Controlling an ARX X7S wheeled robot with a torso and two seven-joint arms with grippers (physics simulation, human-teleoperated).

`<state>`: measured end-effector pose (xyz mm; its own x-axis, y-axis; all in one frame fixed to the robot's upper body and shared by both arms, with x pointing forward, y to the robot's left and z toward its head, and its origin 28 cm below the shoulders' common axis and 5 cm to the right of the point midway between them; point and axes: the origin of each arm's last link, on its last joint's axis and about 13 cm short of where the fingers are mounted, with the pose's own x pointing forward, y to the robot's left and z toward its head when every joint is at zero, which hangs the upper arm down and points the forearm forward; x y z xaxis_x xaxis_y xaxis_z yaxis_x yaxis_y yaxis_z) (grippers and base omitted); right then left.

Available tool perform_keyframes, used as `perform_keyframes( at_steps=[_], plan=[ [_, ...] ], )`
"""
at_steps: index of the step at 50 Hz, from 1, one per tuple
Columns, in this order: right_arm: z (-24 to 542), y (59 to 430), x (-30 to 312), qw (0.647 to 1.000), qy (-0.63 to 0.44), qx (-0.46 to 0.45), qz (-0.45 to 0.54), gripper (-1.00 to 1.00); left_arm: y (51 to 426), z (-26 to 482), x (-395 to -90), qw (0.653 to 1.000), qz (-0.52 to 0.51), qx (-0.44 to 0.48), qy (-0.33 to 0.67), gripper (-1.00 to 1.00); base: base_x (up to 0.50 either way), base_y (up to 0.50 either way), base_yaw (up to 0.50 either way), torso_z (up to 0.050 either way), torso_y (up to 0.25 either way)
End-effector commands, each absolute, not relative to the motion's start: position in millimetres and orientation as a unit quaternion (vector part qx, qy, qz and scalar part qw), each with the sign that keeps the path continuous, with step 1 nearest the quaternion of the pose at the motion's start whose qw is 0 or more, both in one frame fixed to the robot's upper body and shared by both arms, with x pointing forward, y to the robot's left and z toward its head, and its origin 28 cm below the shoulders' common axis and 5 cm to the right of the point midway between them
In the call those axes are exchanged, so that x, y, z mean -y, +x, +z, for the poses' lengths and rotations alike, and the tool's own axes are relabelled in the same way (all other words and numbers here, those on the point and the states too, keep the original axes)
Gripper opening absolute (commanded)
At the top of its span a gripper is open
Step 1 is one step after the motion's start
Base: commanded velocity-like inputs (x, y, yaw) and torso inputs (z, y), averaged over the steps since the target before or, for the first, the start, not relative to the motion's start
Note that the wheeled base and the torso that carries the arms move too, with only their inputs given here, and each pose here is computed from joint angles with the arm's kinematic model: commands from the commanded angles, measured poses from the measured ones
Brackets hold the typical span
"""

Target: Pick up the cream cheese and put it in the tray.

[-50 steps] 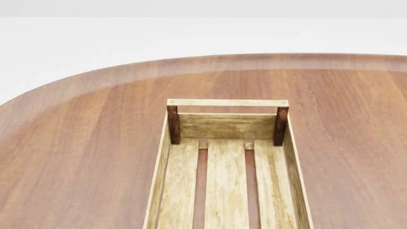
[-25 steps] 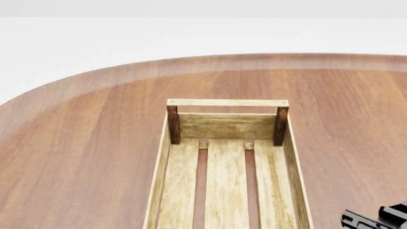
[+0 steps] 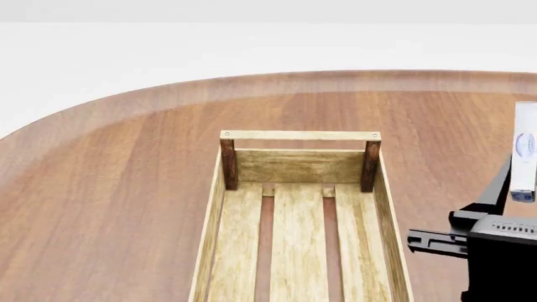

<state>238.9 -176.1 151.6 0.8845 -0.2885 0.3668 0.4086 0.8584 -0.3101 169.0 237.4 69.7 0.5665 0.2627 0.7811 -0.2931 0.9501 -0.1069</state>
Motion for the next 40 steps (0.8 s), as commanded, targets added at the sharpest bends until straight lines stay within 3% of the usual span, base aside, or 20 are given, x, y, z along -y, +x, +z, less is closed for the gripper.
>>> perform_keyframes(
  at_steps=[1,24,40],
  plan=[
    [172,250,173,0.944,-0.234,0.171,-0.159,-1.0,169,69,-237,0.885,0.156,0.438,0.018,1.0,0.0,0.0,0.0,0.0,0.0],
    [215,269,149,0.917,-0.33,0.199,-0.108,-1.0,170,70,-239,0.885,0.158,0.439,0.017,1.0,0.0,0.0,0.0,0.0,0.001],
    [229,277,136,0.913,-0.34,0.212,-0.073,-1.0,169,71,-239,0.884,0.158,0.44,0.016,1.0,0.0,0.0,0.0,0.0,0.0]
  ],
)
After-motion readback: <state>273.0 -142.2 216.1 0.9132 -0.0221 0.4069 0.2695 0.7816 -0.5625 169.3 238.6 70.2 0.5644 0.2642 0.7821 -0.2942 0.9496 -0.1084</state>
